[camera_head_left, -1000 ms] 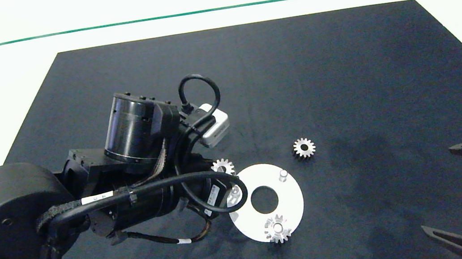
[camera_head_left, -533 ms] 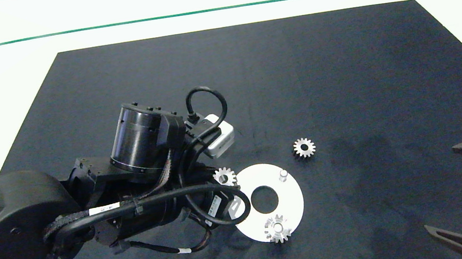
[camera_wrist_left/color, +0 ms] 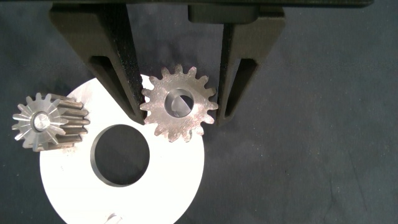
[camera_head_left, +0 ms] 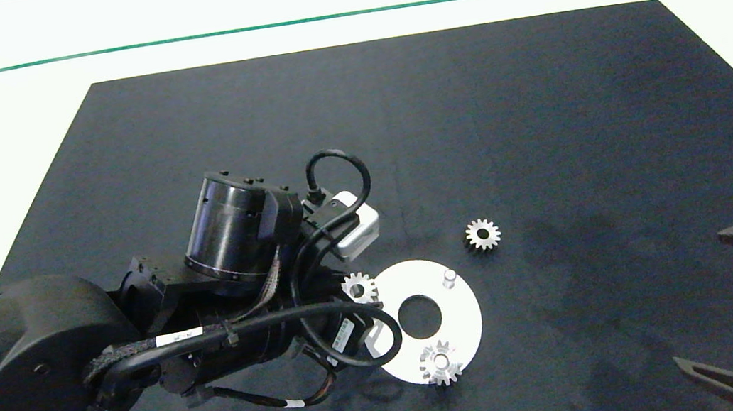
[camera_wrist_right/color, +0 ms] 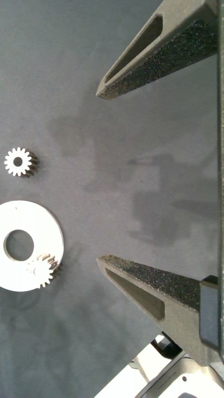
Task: Install three planetary gears onto the carrier pins
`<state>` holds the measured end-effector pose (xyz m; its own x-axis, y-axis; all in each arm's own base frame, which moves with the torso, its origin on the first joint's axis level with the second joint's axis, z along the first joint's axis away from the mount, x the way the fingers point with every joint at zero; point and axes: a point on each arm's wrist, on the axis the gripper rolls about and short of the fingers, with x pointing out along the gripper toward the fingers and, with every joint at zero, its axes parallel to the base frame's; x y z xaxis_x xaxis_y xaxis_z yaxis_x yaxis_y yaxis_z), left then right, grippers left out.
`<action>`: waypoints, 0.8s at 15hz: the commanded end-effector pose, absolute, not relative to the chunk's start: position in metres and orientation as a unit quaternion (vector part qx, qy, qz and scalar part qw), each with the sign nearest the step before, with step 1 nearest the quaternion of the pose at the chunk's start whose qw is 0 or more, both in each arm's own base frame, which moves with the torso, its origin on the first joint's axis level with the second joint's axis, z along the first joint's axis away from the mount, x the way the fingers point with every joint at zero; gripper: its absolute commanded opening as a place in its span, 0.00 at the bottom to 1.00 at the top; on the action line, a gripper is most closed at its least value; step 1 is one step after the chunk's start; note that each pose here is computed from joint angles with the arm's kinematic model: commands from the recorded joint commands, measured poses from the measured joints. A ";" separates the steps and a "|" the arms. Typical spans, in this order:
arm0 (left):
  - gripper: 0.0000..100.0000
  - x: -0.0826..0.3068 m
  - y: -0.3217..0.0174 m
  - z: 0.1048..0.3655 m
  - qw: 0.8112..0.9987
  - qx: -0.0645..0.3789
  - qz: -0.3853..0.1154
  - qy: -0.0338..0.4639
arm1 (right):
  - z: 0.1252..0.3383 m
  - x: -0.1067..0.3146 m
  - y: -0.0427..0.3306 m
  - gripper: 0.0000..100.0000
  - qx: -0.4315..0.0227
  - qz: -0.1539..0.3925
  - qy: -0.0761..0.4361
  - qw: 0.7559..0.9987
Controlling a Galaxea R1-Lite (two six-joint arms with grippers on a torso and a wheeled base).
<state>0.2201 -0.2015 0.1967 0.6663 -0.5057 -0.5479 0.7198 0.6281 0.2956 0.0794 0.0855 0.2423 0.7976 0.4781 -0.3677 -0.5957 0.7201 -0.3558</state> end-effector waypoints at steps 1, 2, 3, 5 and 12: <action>0.22 0.221 -0.204 0.193 0.875 0.259 -0.348 0.215 | 0.242 0.080 0.086 1.00 -0.235 0.293 0.127 0.918; 0.22 0.221 -0.205 0.193 0.875 0.259 -0.348 0.215 | 0.242 0.080 0.086 1.00 -0.236 0.293 0.127 0.918; 0.22 0.221 -0.205 0.193 0.875 0.259 -0.349 0.214 | 0.242 0.080 0.086 1.00 -0.235 0.294 0.127 0.918; 0.22 0.221 -0.205 0.193 0.875 0.258 -0.349 0.213 | 0.242 0.080 0.086 1.00 -0.235 0.294 0.127 0.918; 0.22 0.220 -0.216 0.189 0.871 0.265 -0.361 0.203 | 0.242 0.080 0.086 1.00 -0.236 0.294 0.128 0.917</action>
<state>0.2198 -0.2142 0.1914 0.6602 -0.5230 -0.5391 0.7336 0.6031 0.3133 0.0795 0.0858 0.2421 0.7952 0.4809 -0.3692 -0.5988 0.7182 -0.3544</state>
